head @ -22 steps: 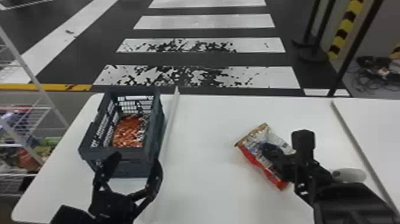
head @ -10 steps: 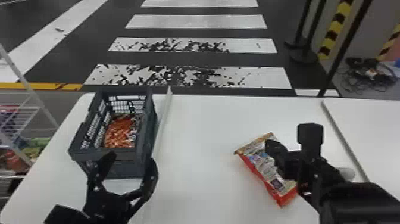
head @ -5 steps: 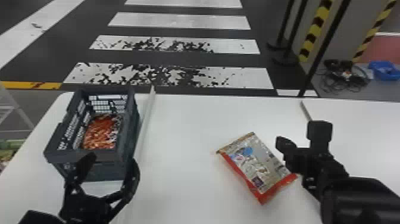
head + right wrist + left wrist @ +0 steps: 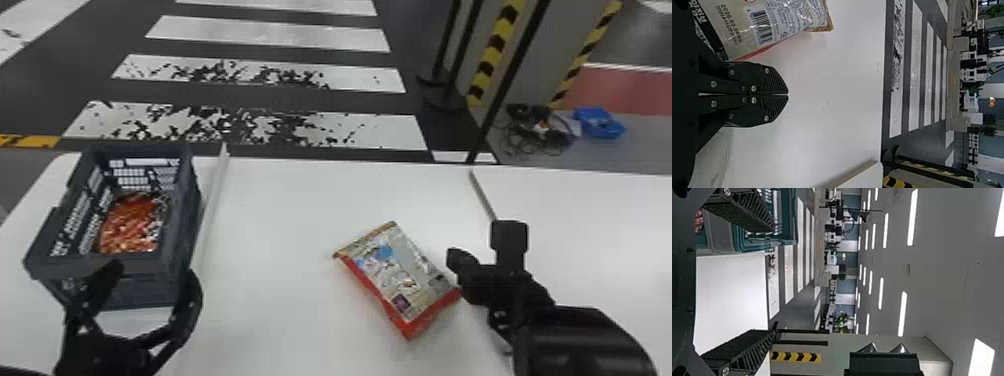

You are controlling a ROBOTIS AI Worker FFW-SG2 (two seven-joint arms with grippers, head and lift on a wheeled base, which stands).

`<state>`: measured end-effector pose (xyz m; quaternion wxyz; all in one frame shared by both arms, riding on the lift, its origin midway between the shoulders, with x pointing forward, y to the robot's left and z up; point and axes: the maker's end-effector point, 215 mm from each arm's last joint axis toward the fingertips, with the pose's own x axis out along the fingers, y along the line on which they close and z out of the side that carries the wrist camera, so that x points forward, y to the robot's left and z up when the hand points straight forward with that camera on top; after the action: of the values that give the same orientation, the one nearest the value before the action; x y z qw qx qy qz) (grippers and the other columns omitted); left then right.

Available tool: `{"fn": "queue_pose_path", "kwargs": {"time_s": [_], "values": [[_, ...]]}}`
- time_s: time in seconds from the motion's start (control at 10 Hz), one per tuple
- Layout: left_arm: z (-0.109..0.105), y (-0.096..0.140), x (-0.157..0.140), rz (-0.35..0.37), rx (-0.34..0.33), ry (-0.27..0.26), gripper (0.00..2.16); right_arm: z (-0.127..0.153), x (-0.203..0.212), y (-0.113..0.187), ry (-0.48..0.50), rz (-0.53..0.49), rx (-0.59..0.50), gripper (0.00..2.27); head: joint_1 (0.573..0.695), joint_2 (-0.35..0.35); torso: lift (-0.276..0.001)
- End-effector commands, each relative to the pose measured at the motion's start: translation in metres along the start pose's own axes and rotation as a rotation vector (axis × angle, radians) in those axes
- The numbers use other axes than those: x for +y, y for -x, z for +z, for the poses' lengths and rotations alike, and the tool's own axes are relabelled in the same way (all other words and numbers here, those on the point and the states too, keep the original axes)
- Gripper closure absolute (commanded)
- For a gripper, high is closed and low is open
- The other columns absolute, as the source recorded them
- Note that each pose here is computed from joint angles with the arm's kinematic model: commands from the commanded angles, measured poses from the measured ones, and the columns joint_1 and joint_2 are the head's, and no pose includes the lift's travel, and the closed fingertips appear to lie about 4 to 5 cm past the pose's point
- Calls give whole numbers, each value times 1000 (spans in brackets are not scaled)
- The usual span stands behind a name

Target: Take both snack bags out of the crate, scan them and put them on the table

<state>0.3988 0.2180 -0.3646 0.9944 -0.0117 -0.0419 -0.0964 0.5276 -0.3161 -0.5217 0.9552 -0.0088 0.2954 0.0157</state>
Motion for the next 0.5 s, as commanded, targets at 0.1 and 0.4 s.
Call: {"fn": "queue_pose_path", "kwargs": {"time_s": [0.1, 0.4], "values": [[-2, -1, 0, 0, 3, 1, 76, -27, -7, 8, 2, -12, 53, 2240, 695, -122, -95], [-3, -5, -6, -10, 0, 7, 76, -37, -9, 23, 21, -22, 71, 2240, 695, -136, -95]]}}
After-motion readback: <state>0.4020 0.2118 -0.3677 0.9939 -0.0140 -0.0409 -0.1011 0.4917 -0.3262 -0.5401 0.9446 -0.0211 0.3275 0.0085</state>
